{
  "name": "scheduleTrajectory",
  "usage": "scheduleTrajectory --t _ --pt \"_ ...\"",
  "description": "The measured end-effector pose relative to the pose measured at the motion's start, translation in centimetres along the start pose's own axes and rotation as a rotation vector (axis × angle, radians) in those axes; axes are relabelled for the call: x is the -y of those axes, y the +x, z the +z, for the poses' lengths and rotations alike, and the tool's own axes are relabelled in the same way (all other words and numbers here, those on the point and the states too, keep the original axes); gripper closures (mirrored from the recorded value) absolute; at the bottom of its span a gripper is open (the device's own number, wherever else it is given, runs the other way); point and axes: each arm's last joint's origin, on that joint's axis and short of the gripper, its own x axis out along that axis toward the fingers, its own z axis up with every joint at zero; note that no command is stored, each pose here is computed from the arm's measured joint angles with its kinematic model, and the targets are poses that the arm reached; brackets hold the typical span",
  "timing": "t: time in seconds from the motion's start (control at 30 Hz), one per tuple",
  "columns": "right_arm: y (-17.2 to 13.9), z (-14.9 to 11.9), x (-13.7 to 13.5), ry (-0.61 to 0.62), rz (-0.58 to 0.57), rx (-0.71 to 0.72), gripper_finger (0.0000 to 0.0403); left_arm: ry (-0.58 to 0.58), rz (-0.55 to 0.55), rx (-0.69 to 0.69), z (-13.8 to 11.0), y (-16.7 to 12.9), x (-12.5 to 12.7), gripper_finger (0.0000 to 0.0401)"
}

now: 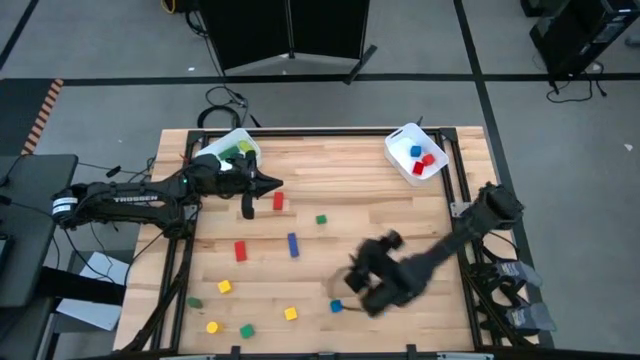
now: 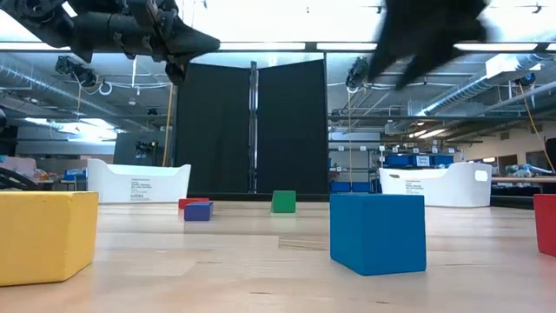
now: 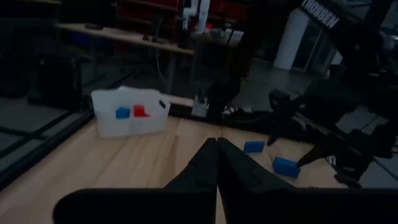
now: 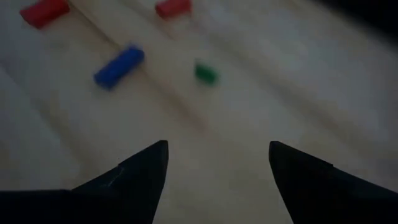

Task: Sort blocks by size
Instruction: Put the large blue block into the left white bin

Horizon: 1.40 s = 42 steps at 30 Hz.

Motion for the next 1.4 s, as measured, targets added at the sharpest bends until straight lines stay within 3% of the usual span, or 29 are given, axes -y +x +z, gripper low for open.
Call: scheduleTrajectory --t 0.13,0.23,0.37,0.7,1.4 --pt "-2.0 -3.7 0.8 0.167 -0.044 -0.199 0.0111 0.013 -0.006 0.030 0.3 0.0 0.1 0.0391" --pt "-2.8 -5.8 1.1 0.306 -0.141 -0.320 0.0109 0.018 -0.006 0.032 0.3 0.0 0.1 0.0391" --pt "-3.5 -6.9 1.1 0.399 -0.191 -0.423 0.0107 0.039 -0.005 0.032 0.3 0.0 0.1 0.0391" --pt "-3.2 -6.5 0.7 0.454 -0.219 -0.530 0.0107 0.045 -0.025 0.028 0.3 0.0 0.1 0.0391" --pt "-0.1 -11.6 -1.0 0.366 -0.344 -0.540 0.0113 0.066 -0.029 0.026 0.3 0.0 0.1 0.0391"
